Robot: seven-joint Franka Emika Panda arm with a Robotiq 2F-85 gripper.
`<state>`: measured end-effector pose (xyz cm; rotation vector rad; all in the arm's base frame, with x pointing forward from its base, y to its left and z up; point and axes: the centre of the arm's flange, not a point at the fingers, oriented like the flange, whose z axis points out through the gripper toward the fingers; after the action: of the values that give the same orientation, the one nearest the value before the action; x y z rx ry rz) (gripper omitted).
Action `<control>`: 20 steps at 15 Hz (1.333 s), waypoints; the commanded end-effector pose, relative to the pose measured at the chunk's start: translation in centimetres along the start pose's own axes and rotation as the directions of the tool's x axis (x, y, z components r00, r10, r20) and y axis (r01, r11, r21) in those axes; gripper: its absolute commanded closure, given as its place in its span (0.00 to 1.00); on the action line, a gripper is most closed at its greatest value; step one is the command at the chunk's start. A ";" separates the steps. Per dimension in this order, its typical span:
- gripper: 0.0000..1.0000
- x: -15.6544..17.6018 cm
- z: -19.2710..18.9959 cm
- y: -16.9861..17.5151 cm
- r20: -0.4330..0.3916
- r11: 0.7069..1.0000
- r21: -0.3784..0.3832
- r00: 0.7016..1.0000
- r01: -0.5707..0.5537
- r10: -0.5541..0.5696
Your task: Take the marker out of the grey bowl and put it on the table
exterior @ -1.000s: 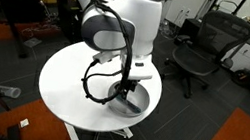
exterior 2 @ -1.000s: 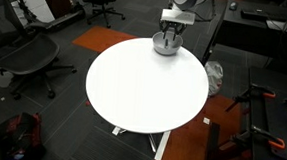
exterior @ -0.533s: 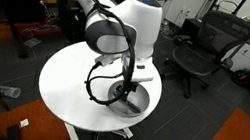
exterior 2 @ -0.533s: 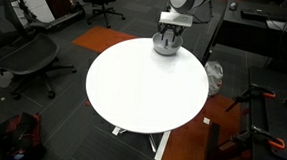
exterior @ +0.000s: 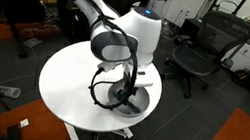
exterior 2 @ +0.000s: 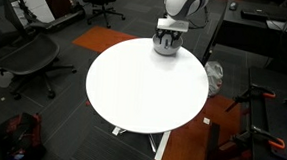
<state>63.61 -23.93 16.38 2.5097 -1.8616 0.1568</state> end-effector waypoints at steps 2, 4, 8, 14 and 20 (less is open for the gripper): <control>0.37 0.9 1.5 -1.5 0.012 1.000 -0.018 1.000 0.012 -0.011; 0.61 1.0 2.0 -1.7 0.012 1.000 -0.023 1.000 0.013 -0.013; 0.87 1.4 2.4 -1.9 0.008 1.000 -0.024 1.000 0.012 -0.012; 0.95 1.7 0.9 -1.2 0.010 0.999 -0.032 1.000 0.000 0.000; 0.95 2.8 -3.4 0.5 -0.009 1.000 -0.010 1.000 -0.011 0.011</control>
<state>65.23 -25.72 16.59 2.4869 -1.8567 0.1496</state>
